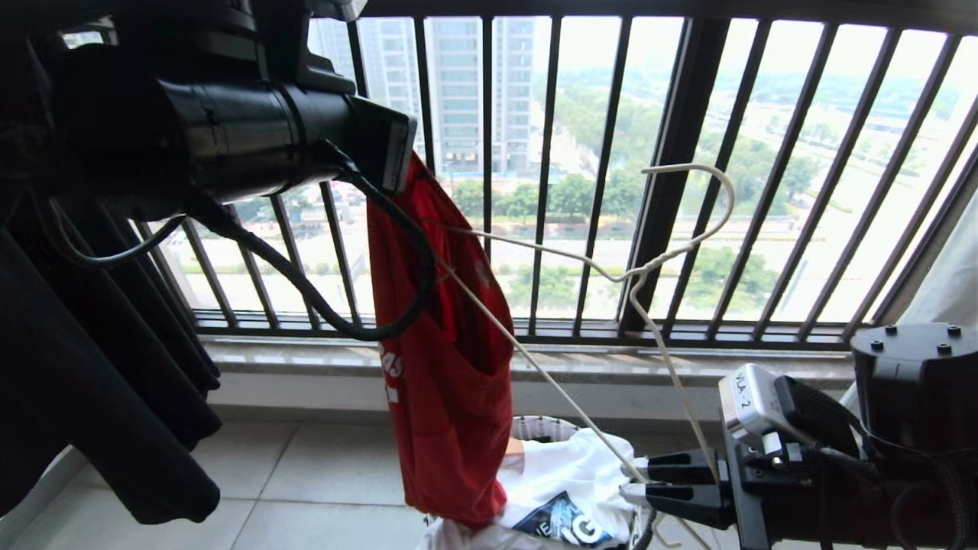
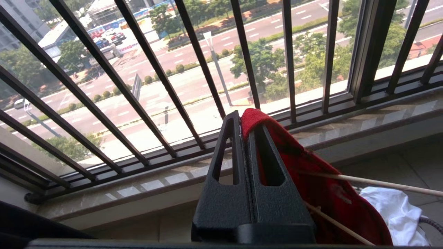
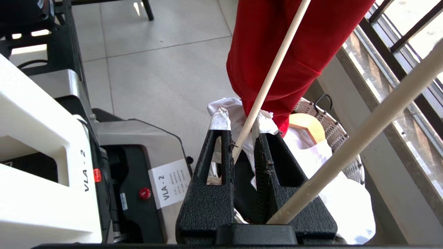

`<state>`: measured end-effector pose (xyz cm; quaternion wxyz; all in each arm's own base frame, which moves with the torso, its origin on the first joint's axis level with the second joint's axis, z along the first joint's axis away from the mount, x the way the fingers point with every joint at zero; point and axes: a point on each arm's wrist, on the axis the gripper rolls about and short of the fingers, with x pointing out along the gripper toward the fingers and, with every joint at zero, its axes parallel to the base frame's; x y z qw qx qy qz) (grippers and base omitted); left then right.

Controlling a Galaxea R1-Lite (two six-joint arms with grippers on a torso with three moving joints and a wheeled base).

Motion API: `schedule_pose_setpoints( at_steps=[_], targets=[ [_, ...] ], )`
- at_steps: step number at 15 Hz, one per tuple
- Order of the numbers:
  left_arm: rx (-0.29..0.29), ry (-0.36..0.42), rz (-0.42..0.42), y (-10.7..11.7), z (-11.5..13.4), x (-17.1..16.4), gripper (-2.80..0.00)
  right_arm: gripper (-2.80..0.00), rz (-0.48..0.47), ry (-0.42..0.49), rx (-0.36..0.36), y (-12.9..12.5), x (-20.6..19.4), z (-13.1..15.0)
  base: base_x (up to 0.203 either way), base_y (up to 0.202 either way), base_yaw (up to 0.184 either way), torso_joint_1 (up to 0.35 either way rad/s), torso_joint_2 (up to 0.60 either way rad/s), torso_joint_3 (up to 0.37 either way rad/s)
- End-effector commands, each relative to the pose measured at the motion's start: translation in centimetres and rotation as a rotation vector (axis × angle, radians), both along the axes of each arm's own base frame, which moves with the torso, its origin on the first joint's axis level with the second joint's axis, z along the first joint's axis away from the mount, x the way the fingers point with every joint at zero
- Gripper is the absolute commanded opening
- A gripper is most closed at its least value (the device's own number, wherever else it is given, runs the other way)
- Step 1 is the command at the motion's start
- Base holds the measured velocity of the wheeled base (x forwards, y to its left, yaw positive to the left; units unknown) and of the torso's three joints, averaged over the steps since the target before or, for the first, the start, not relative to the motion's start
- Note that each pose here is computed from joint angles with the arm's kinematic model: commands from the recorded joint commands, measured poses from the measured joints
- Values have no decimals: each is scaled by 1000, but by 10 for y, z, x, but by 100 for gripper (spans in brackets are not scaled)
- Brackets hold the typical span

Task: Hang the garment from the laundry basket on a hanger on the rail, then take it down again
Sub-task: Hang the clothes on the clothes rack

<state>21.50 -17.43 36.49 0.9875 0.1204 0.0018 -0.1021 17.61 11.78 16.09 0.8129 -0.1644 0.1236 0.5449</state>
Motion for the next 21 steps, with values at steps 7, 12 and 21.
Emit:
schedule_pose_setpoints(
  at_steps=[7, 12, 21],
  targets=[
    [48, 52, 54, 1, -21, 22, -280, -280, 71, 23, -26, 9, -12, -11, 0, 0, 0, 0, 0, 0],
    [88, 62, 140, 26, -25, 24, -280, -280, 71, 11, -35, 9, -12, -11, 0, 0, 0, 0, 0, 0],
    [96, 75, 66, 15, -31, 9, -280, -280, 52, 8, -48, 9, -11, -13, 0, 0, 0, 0, 0, 0]
  ],
)
